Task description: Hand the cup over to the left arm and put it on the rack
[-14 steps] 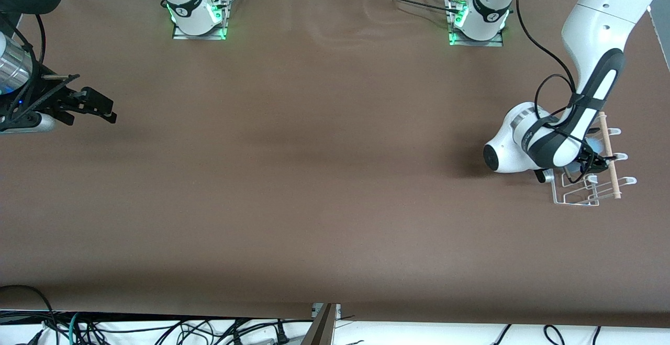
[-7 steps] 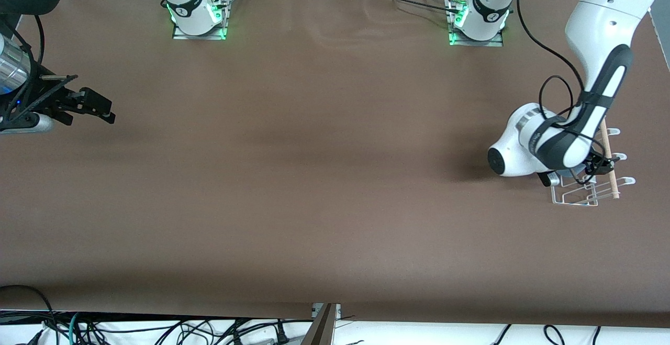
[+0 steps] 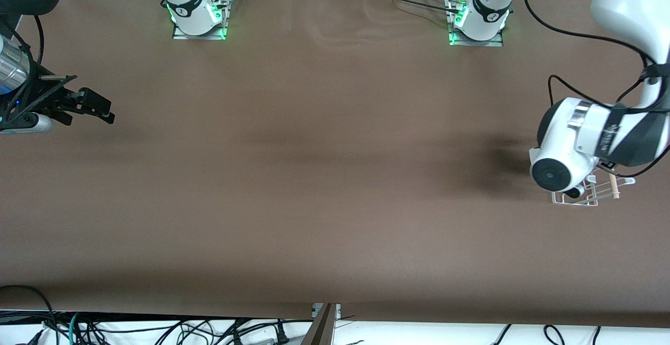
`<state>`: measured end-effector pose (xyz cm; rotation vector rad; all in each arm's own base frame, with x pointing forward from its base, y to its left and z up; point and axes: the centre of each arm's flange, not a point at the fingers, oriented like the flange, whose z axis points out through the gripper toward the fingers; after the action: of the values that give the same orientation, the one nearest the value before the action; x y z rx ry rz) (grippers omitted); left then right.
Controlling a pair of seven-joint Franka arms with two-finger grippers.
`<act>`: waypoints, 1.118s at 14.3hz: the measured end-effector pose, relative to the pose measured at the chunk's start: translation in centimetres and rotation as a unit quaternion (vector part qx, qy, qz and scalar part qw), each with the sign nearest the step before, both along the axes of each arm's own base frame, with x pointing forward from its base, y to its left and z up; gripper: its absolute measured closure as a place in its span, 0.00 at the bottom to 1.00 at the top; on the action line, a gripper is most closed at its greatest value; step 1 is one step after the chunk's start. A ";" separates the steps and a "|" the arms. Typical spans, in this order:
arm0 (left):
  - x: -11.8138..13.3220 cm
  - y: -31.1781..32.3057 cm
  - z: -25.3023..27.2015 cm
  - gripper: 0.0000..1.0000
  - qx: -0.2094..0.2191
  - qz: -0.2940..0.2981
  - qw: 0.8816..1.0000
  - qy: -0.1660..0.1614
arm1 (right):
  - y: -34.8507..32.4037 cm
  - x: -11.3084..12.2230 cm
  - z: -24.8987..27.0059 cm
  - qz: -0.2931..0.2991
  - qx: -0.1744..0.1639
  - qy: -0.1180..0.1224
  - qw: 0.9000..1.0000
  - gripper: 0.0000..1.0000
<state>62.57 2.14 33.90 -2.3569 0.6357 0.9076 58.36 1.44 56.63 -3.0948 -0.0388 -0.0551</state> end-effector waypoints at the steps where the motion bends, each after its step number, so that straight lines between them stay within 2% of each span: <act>1: 0.3 -0.5 0.9 0.00 -0.021 0.038 0.999 -0.024 | 0.0 0.1 -0.1 0.000 0.000 0.001 1.000 0.00; 3: 0.8 -1.8 2.5 0.00 -0.072 0.109 0.990 -0.059 | 0.0 0.1 -0.3 0.000 0.000 0.002 1.000 0.00; 7: 2.3 -3.7 6.7 0.00 -0.168 0.193 0.961 -0.105 | -0.1 0.1 -0.3 -0.001 0.000 0.002 1.000 0.00; 9: 3.0 -4.2 8.9 0.00 -0.203 0.208 0.949 -0.123 | -0.1 0.1 -0.3 -0.001 0.000 0.002 1.000 0.00; 12: 3.9 -4.4 11.7 0.00 -0.231 0.209 0.938 -0.154 | -0.1 0.1 -0.3 -0.001 0.000 0.002 1.000 0.00; 16: 4.8 -5.3 16.5 0.00 -0.270 0.199 0.916 -0.222 | -0.1 0.1 -0.3 -0.001 -0.001 0.002 1.000 0.00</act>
<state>67.33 -3.14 50.42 -3.1302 0.2306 0.3260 58.47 1.36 56.35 -3.0960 -0.0364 -0.0480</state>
